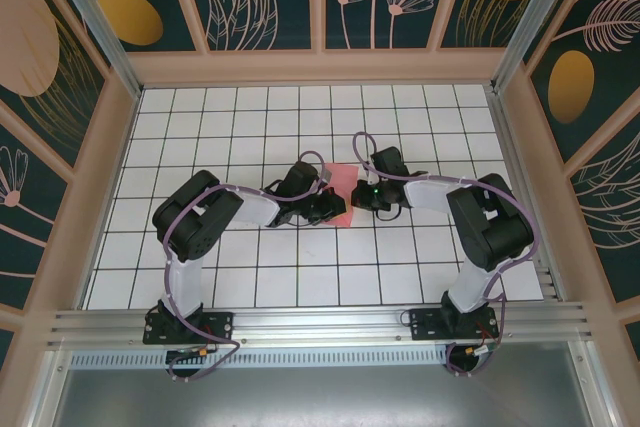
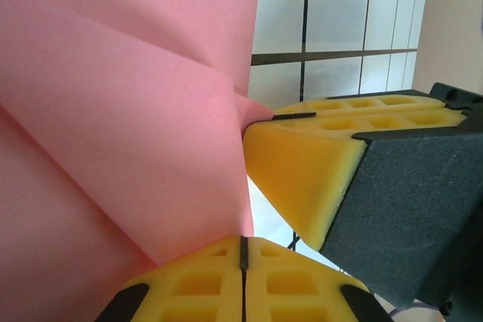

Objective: Fold a paper plane with a square sheet of paper (pick it up from the middle)

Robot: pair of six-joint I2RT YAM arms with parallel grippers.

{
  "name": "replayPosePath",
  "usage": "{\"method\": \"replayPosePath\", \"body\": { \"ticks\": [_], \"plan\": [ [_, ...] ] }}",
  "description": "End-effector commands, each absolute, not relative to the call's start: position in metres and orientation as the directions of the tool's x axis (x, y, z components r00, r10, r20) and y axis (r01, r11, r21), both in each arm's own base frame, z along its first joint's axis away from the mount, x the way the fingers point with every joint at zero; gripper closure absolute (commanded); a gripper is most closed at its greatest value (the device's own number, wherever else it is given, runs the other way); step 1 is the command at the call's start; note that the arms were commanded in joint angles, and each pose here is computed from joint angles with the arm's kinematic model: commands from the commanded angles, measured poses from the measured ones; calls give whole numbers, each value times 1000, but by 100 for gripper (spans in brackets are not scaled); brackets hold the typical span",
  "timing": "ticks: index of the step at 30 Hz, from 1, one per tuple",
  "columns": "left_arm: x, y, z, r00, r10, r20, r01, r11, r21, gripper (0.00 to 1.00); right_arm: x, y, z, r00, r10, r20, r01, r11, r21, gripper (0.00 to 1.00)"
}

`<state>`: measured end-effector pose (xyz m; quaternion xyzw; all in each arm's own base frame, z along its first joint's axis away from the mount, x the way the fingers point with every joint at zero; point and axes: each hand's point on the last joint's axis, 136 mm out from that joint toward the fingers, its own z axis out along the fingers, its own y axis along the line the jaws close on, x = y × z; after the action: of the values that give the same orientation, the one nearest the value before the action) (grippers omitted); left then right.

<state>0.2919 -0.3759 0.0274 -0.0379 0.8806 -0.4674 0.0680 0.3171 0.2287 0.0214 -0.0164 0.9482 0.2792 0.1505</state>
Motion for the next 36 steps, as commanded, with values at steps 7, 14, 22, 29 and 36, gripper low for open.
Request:
{"method": "replayPosePath", "body": {
  "ticks": [7, 14, 22, 29, 36],
  "plan": [
    [293, -375, 23, -987, -123, -101, 10, 588, -809, 92, 331, 234, 31, -938, 46, -344, -155, 832, 532, 99],
    [293, -376, 23, -987, -124, -101, 10, 587, -809, 92, 332, 234, 29, -938, 46, -344, -156, 831, 534, 99],
    [293, -376, 22, -987, -124, -100, 8, 588, -809, 91, 333, 234, 27, -939, 45, -341, -154, 832, 533, 99],
    [293, -375, 21, -987, -126, -95, 2, 593, -805, 92, 334, 234, 26, -939, 43, -341, -155, 833, 531, 99],
    [292, -373, 18, -987, -132, -89, -8, 600, -800, 92, 334, 234, 23, -941, 42, -336, -151, 834, 530, 99]
  ]
}}
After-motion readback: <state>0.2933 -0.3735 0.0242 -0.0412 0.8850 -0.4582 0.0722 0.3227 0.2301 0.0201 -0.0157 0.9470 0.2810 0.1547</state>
